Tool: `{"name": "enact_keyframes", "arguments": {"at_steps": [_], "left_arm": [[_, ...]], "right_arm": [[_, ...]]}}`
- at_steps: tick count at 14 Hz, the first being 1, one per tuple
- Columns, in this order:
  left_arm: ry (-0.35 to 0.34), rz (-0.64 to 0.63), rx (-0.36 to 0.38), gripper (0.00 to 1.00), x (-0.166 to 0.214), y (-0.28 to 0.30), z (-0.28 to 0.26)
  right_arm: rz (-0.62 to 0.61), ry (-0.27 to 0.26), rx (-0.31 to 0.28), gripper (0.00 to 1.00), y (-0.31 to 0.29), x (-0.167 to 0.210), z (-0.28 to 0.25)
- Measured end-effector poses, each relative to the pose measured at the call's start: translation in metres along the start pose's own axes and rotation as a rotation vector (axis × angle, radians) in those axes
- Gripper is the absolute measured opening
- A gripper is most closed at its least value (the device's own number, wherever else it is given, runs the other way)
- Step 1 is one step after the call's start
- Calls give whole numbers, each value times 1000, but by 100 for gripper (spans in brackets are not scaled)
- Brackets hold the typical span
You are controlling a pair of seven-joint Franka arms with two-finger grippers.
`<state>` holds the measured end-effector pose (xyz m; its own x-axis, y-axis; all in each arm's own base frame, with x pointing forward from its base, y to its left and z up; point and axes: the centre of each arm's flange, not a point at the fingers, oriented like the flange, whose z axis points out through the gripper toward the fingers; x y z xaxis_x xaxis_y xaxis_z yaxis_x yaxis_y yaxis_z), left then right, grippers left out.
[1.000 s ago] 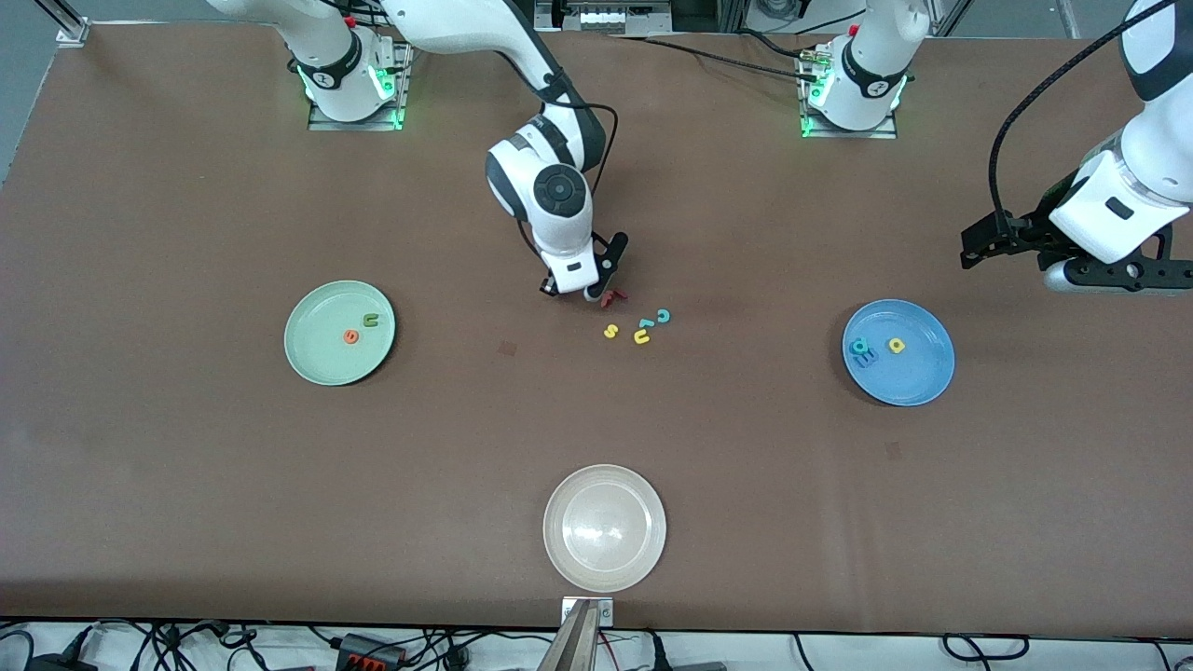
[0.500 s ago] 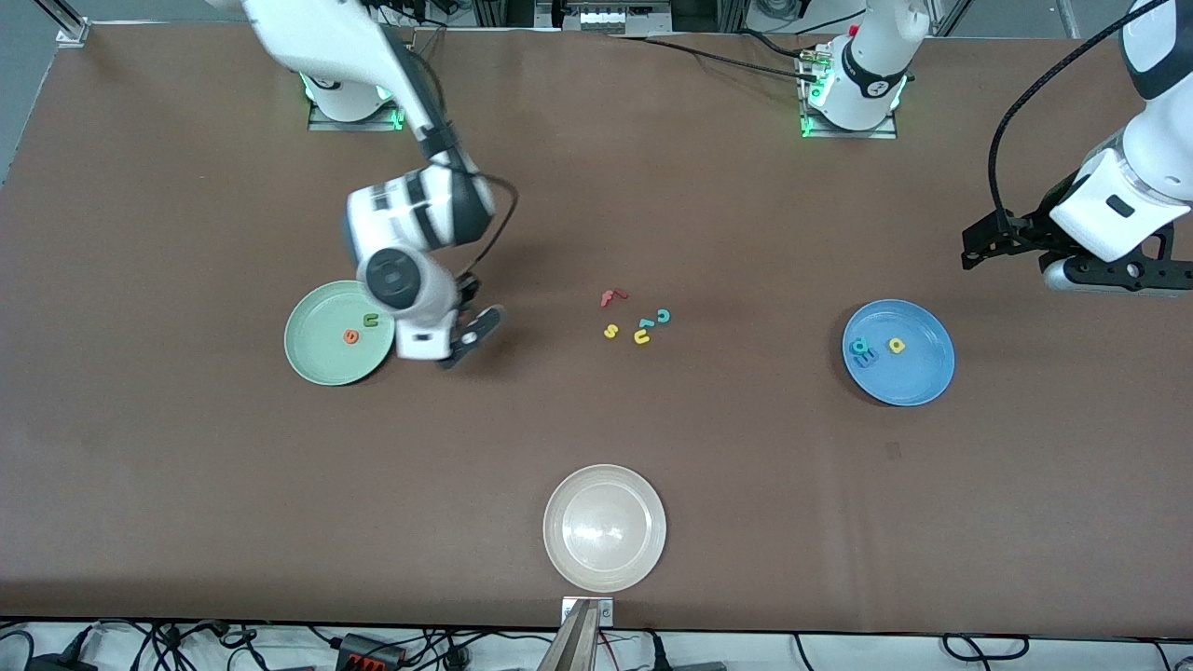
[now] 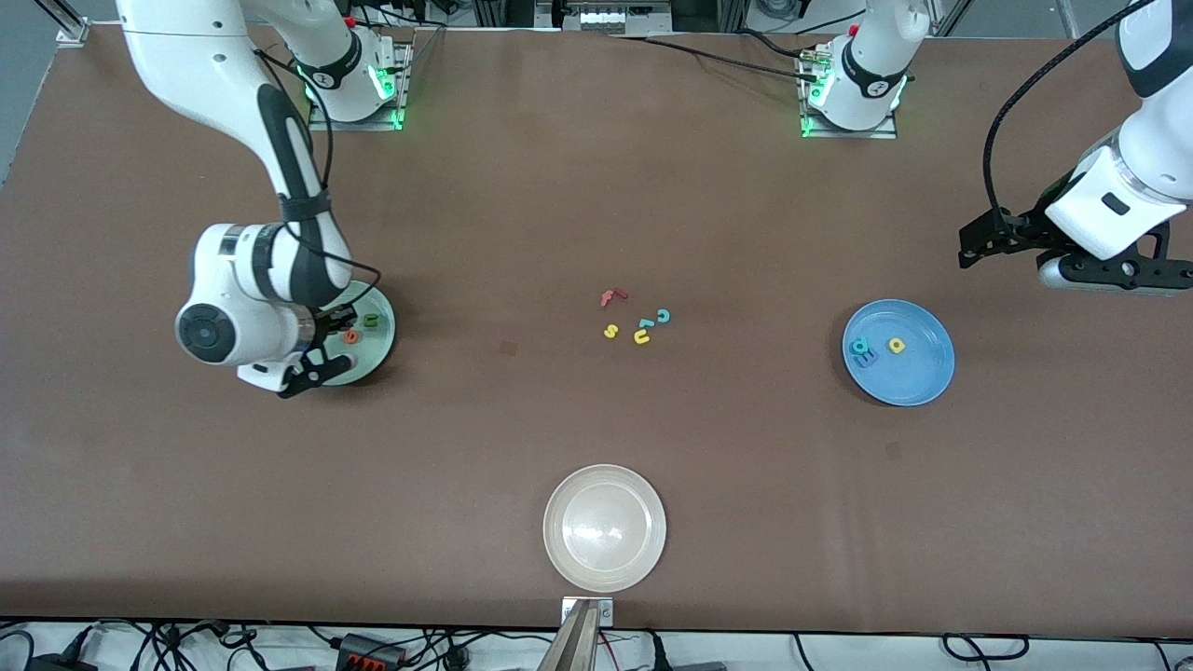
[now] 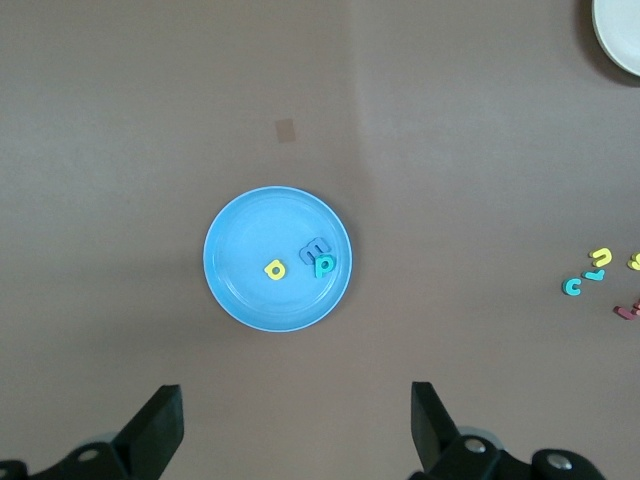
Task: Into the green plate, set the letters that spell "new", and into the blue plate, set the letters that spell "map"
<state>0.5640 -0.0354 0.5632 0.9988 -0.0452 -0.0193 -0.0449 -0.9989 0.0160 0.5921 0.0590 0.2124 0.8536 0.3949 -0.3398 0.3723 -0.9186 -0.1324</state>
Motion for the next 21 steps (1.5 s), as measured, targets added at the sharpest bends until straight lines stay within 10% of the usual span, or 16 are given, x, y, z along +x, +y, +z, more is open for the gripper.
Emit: {"name": "enact_keyframes", "arguments": {"at_steps": [10, 17, 21], "left_arm": [[8, 5, 0, 100, 0, 3, -6], [9, 7, 0, 100, 0, 4, -6], [9, 7, 0, 100, 0, 4, -6]], "right_arm": [[81, -4, 22, 28, 41, -9, 27], [179, 76, 28, 95, 32, -2, -45], [308, 97, 81, 100, 37, -24, -136]]}}
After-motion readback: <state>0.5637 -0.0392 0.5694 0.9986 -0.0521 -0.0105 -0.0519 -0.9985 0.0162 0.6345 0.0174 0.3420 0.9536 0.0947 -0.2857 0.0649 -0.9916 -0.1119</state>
